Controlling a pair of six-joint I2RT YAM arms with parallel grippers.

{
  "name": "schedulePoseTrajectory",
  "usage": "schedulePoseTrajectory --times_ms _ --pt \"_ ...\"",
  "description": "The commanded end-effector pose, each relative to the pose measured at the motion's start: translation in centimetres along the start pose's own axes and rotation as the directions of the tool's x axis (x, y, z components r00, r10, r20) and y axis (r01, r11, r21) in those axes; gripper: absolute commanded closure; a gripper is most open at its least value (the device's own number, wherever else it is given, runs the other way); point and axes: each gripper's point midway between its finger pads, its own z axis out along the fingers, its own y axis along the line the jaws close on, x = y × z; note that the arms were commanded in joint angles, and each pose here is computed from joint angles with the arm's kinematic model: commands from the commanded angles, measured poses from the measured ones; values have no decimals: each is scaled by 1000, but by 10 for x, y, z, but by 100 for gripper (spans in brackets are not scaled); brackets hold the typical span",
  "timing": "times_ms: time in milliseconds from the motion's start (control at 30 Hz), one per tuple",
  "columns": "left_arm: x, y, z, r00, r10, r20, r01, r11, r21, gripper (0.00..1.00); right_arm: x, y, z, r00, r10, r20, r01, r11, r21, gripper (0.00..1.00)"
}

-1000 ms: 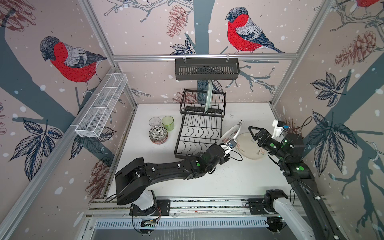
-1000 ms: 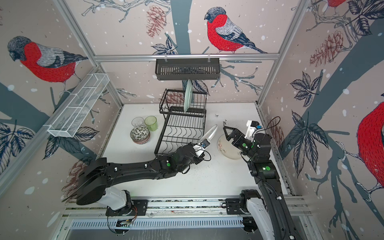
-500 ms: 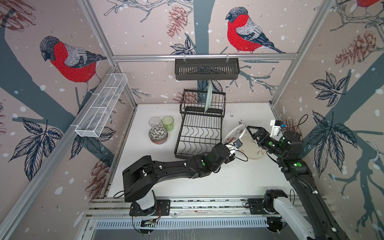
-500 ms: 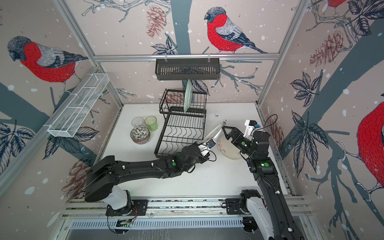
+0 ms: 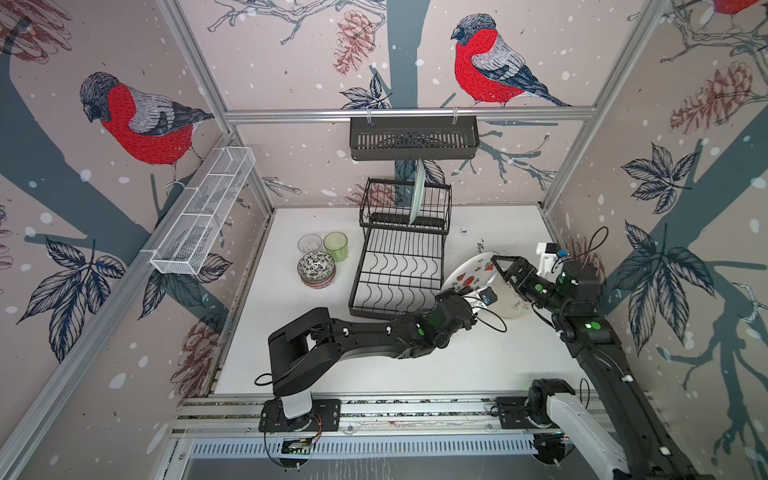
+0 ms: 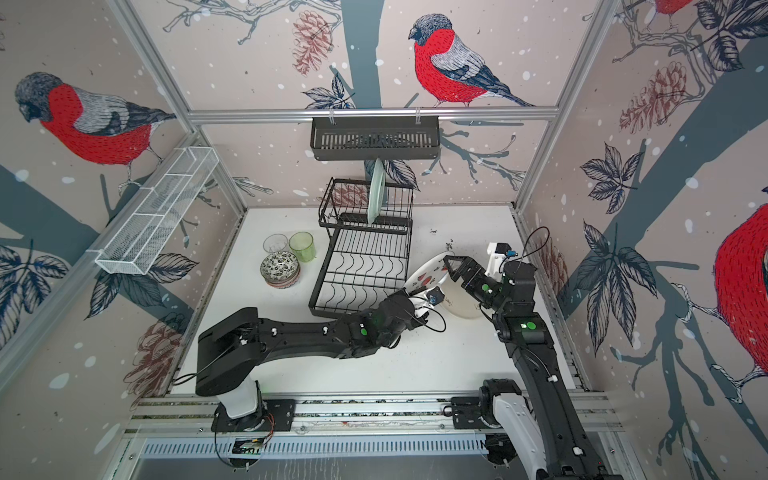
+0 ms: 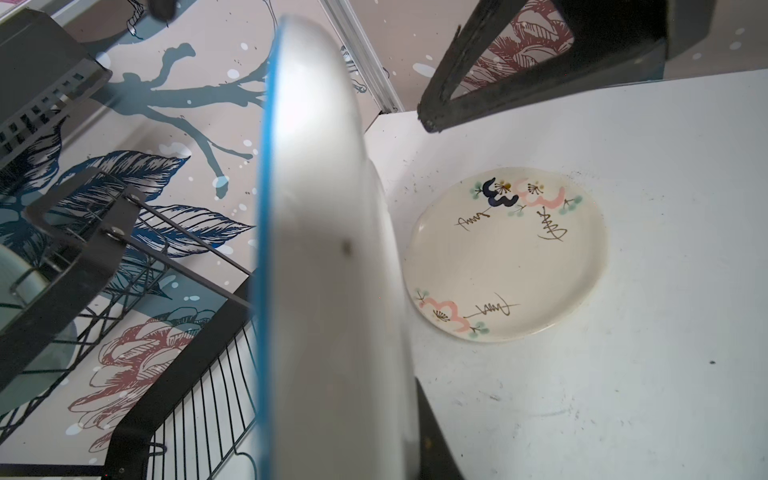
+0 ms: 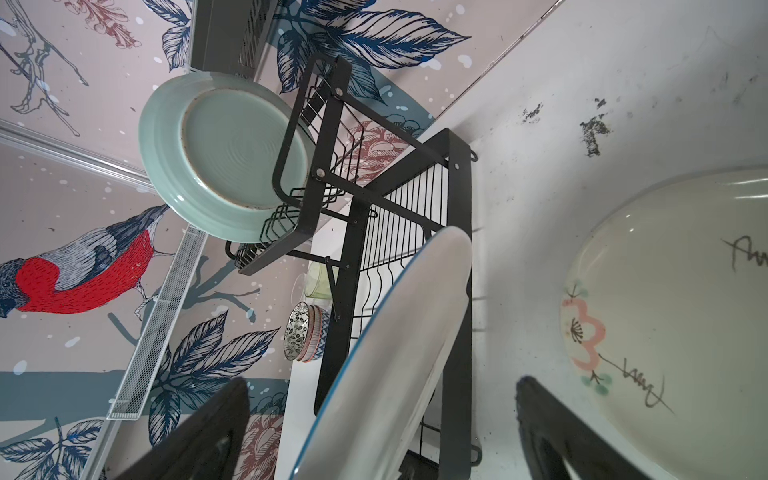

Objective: Unload the mixed dishes from the dish rack
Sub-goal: 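Lower the watermelon plate toward the right gripper while the right gripper opens toward it, then close the right gripper on the watermelon plate rim held by the left gripper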

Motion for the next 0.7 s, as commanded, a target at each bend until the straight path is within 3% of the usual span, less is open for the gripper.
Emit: schedulePoseTrajectory --times_ms 0,467,667 --pt "-39 18 -2 992 -14 129 28 994 -108 100 1 4 1 1000 -10 -18 10 1000 -16 1" --pt "-47 13 4 988 38 150 -17 990 -137 100 12 -5 10 997 34 -71 -36 999 -24 17" --pt "-45 12 7 988 55 147 -33 988 -150 100 12 -4 10 997 31 -73 -33 999 -29 45"
